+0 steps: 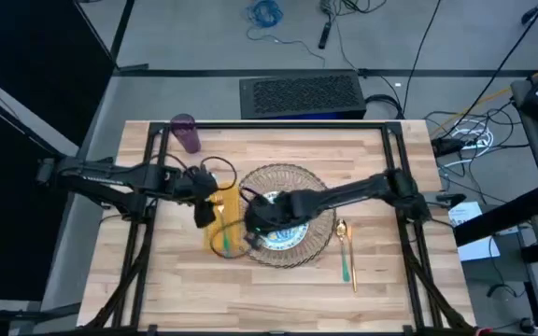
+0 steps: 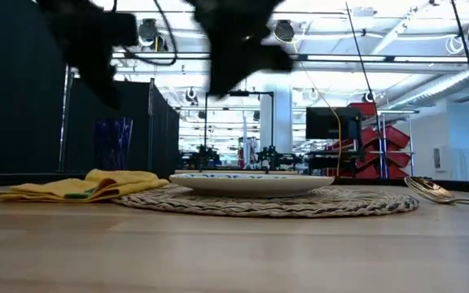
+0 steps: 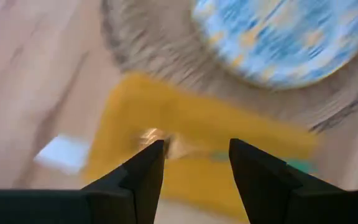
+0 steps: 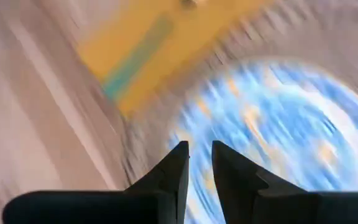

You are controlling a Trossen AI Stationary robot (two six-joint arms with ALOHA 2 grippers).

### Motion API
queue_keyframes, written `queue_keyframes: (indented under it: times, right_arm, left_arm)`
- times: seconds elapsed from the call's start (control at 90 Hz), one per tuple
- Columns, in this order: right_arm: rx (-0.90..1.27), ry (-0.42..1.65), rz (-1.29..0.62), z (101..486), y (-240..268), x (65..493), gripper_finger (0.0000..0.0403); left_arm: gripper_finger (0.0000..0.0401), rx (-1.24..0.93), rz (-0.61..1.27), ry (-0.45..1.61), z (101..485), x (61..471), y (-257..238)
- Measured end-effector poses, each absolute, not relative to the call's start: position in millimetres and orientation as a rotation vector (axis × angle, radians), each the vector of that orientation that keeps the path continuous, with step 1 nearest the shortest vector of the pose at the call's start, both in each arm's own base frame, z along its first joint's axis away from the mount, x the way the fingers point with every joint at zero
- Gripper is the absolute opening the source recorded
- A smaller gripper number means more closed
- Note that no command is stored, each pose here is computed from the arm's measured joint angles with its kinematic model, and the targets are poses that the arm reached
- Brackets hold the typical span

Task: Set table place
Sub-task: Put the green spoon on the tablemat to the right of the white patterned plate

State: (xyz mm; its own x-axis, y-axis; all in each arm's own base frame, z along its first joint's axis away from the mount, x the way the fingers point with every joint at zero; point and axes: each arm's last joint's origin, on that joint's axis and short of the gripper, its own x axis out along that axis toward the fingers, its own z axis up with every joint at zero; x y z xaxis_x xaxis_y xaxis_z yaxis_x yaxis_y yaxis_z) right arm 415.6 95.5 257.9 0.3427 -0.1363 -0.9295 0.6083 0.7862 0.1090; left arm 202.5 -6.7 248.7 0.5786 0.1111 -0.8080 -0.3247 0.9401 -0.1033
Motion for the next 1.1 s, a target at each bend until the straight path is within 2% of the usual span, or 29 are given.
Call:
queue_keyframes:
  times: [0.178, 0.344, 0.511, 0.733, 0.822, 0.911, 1.033, 1.1]
  right_arm:
    - [0.354, 1.304, -0.7, 260.0, 138.9, 366.6, 0.0055]
    - [0.25, 1.259, -0.848, 255.8, 164.7, 340.8, 0.0054]
    - [0.254, 1.232, -0.8, 255.7, 172.9, 341.5, 0.0054]
    - [0.246, 1.21, -0.707, 254.9, 172.7, 351.2, 0.0054]
    - [0.171, 1.251, -0.698, 255.3, 170.3, 347.8, 0.0054]
    - [0.075, 1.322, -0.774, 257.2, 168.3, 333.8, 0.0054]
    - [0.023, 1.276, -0.724, 260.2, 173.2, 318.4, 0.0054]
    - [0.026, 1.215, -0.762, 266.9, 171.8, 306.5, 0.0054]
  left_arm:
    - [0.0166, -0.313, 0.139, 0.721, 258.9, 224.6, -17.7]
    - [0.0166, -0.351, 0.068, 0.621, 253.5, 251.5, -25.6]
    - [0.0166, -0.356, 0.035, 0.483, 253.9, 273.3, -27.9]
    - [0.0166, -0.201, 0.02, 0.376, 272.0, 284.8, -25.8]
    - [0.0166, -0.165, 0.024, 0.387, 274.6, 285.2, -25.3]
    - [0.0166, -0.162, 0.034, 0.435, 274.1, 289.2, -24.4]
    - [0.0166, -0.155, 0.047, 0.51, 264.6, 297.0, -23.4]
    - [0.0166, -0.155, 0.054, 0.51, 263.3, 303.1, -22.5]
